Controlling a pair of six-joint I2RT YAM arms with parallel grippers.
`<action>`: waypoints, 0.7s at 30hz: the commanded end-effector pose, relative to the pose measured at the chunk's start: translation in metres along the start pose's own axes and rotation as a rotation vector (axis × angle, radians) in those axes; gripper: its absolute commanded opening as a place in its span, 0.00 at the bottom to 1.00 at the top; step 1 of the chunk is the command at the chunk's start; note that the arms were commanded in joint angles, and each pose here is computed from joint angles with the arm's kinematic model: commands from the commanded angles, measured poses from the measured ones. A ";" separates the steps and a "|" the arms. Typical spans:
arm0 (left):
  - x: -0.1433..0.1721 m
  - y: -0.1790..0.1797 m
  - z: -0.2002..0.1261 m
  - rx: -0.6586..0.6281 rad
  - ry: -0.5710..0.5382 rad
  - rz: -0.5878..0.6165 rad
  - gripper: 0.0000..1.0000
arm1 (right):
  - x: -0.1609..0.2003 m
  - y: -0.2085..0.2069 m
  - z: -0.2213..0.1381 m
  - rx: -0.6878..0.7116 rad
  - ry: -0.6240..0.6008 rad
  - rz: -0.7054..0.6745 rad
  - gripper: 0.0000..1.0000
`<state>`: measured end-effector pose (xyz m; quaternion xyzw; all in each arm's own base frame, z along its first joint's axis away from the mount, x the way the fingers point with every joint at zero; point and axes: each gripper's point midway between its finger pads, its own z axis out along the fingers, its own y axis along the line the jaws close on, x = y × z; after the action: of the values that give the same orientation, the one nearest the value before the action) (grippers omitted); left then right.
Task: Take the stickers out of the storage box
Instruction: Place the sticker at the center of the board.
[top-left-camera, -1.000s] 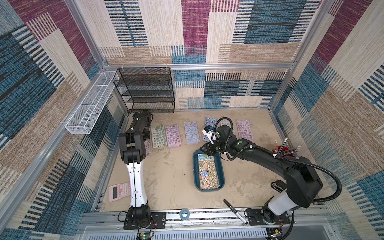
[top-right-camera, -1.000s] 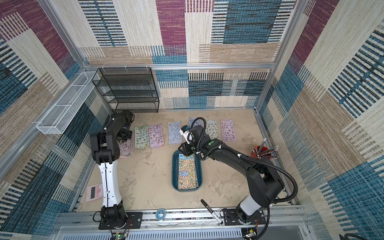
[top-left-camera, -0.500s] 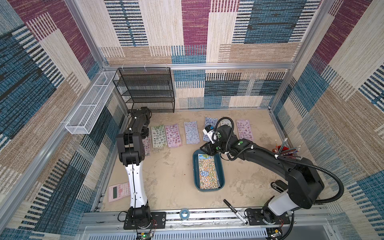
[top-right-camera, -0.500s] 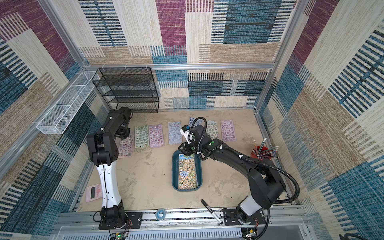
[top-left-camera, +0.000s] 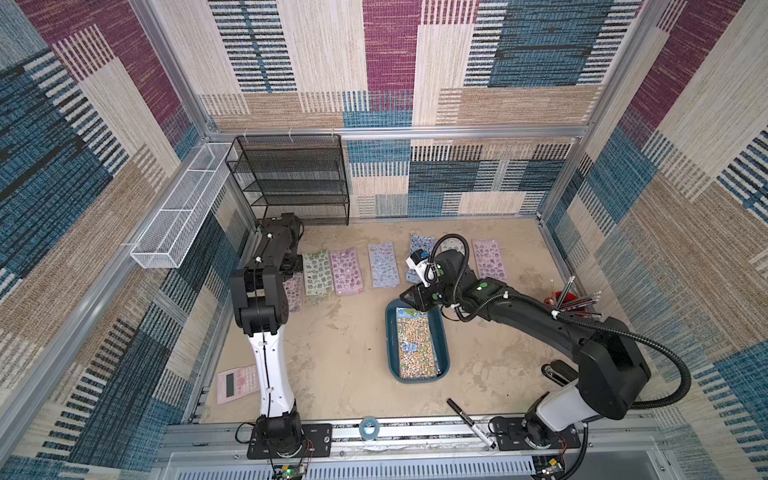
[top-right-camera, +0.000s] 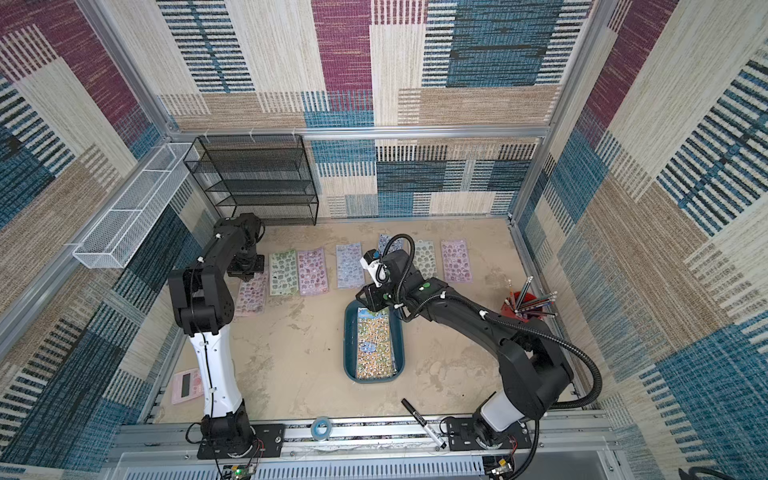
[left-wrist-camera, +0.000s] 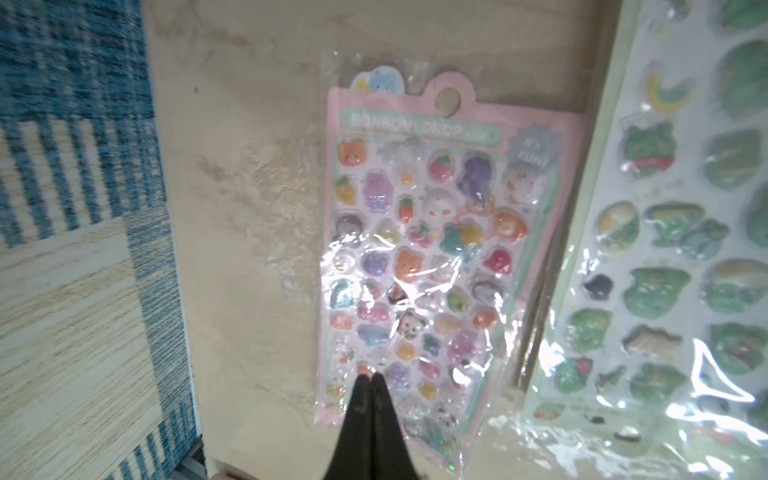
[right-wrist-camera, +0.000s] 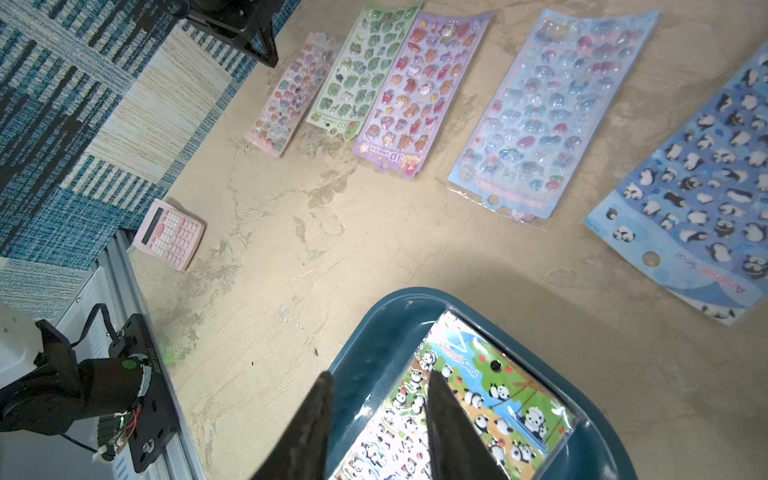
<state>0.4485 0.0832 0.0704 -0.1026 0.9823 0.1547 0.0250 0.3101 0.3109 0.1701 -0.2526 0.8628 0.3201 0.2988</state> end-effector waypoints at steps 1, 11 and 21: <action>0.000 -0.014 0.004 0.071 0.021 -0.052 0.00 | -0.005 0.002 -0.001 -0.007 -0.020 -0.001 0.39; -0.001 -0.026 0.037 0.074 0.069 -0.043 0.00 | -0.006 0.000 0.003 0.001 -0.012 0.004 0.39; -0.011 -0.024 0.051 0.052 0.070 -0.033 0.00 | -0.005 -0.004 0.010 0.011 0.005 0.017 0.38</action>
<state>0.4593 0.0733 0.0242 -0.1175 0.9859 0.1191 -0.0102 0.3165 0.3153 0.1624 -0.2485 0.8682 0.3164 0.2905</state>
